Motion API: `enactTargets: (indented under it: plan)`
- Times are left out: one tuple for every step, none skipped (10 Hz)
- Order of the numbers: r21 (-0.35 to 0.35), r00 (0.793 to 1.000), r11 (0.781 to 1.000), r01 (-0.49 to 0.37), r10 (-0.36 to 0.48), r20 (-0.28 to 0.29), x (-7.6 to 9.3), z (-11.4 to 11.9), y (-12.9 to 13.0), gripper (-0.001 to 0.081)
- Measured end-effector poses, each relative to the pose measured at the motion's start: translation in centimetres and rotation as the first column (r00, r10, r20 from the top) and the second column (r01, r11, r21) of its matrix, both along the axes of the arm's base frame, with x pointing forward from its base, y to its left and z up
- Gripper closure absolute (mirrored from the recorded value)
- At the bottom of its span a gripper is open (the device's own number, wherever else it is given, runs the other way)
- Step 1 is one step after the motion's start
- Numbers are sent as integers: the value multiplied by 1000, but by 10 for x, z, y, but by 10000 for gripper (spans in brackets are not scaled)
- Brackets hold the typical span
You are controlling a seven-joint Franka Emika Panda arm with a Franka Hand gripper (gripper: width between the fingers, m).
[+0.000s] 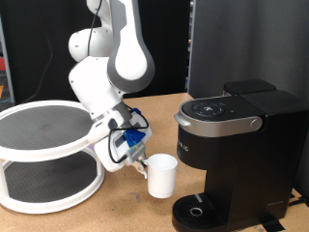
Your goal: Make a cup of coffee with the keurig machine
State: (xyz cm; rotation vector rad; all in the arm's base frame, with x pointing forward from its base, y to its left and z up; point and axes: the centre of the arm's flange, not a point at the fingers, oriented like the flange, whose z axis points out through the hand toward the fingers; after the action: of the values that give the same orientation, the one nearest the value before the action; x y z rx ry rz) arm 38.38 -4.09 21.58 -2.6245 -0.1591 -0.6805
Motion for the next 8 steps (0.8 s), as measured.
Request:
enactTargets:
  plan:
    - [2, 1000, 1000, 4, -4, 2, 5, -1, 5, 741]
    - [4, 1000, 1000, 5, -5, 5, 9, -2, 9, 741]
    - [4, 1000, 1000, 6, -6, 9, 13, -3, 14, 741]
    - [6, 1000, 1000, 6, -6, 15, 17, -4, 19, 741]
    - [7, 1000, 1000, 6, -6, 17, 21, -5, 23, 741]
    - [8, 1000, 1000, 4, -4, 19, 25, -6, 27, 741]
    - [7, 1000, 1000, 3, -3, 19, 29, -7, 31, 741]
    - [7, 1000, 1000, 3, -3, 19, 32, -9, 34, 741]
